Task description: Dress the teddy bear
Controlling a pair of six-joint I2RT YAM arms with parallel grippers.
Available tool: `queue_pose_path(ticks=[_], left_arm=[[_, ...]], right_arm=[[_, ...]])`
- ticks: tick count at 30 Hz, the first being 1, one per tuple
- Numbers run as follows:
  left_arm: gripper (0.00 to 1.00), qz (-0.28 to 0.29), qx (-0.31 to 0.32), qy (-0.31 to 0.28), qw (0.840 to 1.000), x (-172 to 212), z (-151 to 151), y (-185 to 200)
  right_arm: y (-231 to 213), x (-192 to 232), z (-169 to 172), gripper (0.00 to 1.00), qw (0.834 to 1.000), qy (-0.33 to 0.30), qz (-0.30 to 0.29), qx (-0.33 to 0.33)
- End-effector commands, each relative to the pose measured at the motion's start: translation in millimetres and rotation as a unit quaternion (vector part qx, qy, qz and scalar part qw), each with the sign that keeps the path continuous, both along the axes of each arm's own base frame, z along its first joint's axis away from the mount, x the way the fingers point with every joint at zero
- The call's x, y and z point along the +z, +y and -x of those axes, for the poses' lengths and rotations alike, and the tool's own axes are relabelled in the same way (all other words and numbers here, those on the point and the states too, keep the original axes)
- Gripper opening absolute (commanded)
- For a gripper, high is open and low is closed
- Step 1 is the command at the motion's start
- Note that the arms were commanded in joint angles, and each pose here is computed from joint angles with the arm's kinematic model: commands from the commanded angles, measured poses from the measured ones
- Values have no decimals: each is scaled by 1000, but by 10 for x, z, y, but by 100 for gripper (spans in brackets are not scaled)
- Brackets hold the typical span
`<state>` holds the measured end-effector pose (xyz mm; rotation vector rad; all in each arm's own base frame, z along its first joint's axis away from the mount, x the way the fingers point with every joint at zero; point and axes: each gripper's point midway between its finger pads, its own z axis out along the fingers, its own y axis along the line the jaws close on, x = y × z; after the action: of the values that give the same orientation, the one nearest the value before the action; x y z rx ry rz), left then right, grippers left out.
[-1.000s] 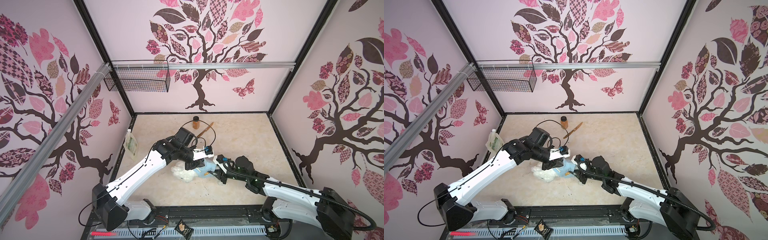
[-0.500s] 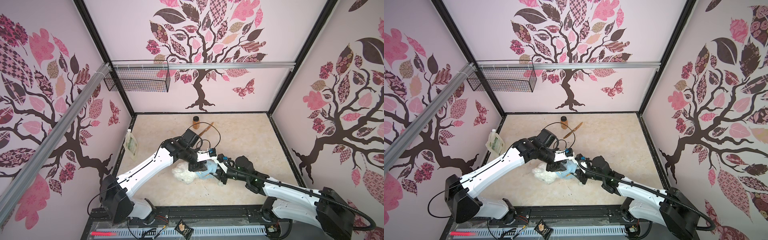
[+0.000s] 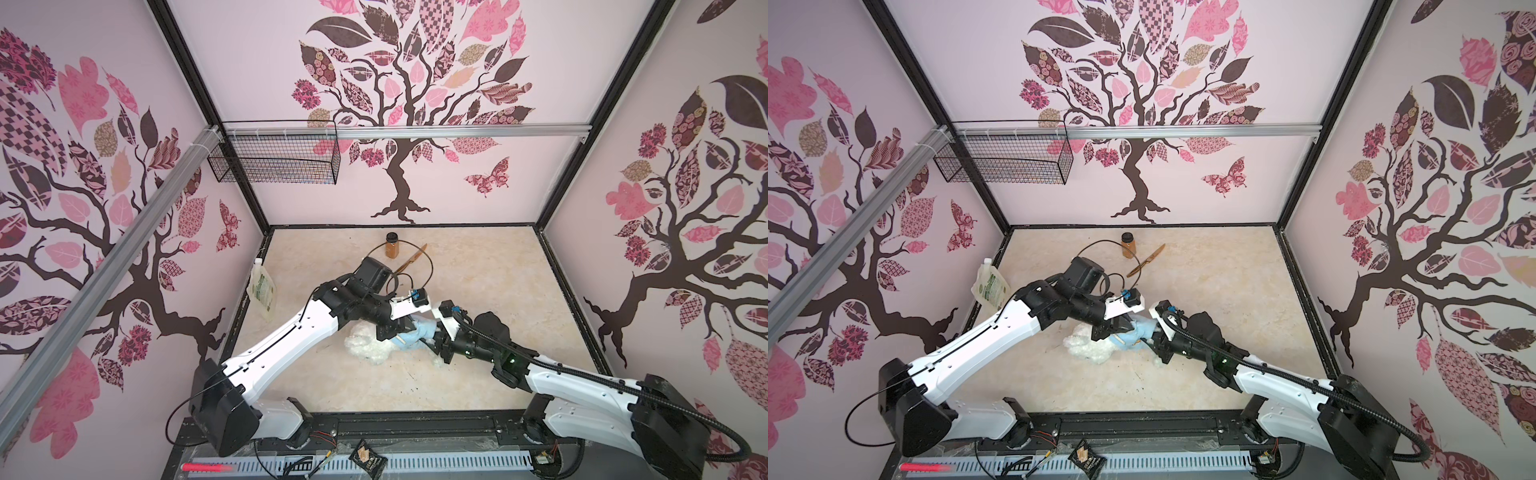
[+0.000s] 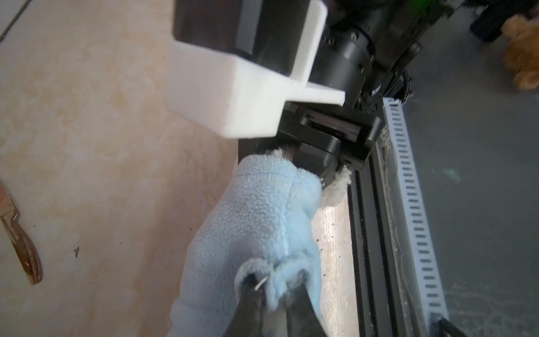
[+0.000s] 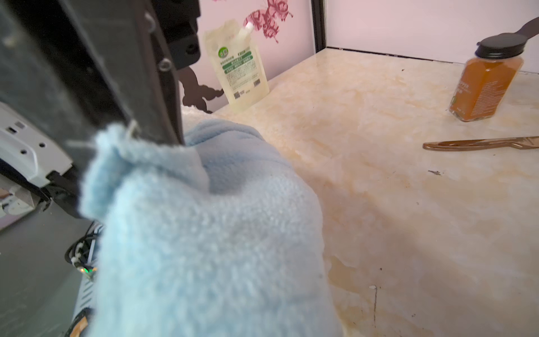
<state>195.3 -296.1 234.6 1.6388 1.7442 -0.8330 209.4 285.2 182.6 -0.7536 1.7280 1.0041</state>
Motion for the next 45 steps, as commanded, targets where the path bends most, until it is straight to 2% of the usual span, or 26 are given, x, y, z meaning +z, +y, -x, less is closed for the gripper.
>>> queue_pose_path(ticks=[1, 5, 12, 16, 17, 18, 22, 25, 28, 30, 34, 38, 42, 45], left_arm=[[0, 98, -6, 51, 994, 268, 131, -26], [0, 158, 12, 32, 987, 521, 102, 17], [0, 234, 45, 54, 970, 760, -32, 211], [0, 240, 71, 68, 966, 684, -111, 301], [0, 240, 77, 71, 965, 654, -121, 316], [0, 242, 81, 73, 964, 633, -124, 324], [0, 242, 91, 79, 963, 577, -134, 346], [0, 235, 86, 70, 966, 550, -136, 350], [0, 175, 76, 38, 981, 356, -103, 313], [0, 136, 68, 27, 988, 233, -67, 263], [0, 130, 49, 29, 990, 228, -30, 145], [0, 142, 36, 32, 989, 278, -14, 91], [0, 130, 38, 33, 990, 204, -13, 101], [0, 121, 46, 29, 991, 164, -48, 112]], right_arm=[[-190, 522, -200, 20, 993, -40, -100, -57], [-301, 333, -208, 18, 993, -16, -89, -73], [-449, 243, -215, 15, 989, 7, -103, -103], [-505, 261, -220, 12, 986, 15, -120, -116], [-525, 264, -229, 2, 984, 19, -126, -123], [-560, 260, -248, 0, 982, 24, -133, -135], [-544, 322, -218, 0, 982, 12, -139, -124], [-442, 397, -133, 1, 988, -11, -130, -82], [-301, 462, -34, 15, 994, -38, -104, -26], [-239, 452, -2, 29, 995, -49, -83, -2], [-141, 427, 54, 49, 996, -50, -71, 34], [-59, 481, 132, 60, 992, -45, -92, 68], [-4, 512, 194, 66, 990, -50, -93, 93], [26, 488, 242, 80, 989, -50, -85, 113]])
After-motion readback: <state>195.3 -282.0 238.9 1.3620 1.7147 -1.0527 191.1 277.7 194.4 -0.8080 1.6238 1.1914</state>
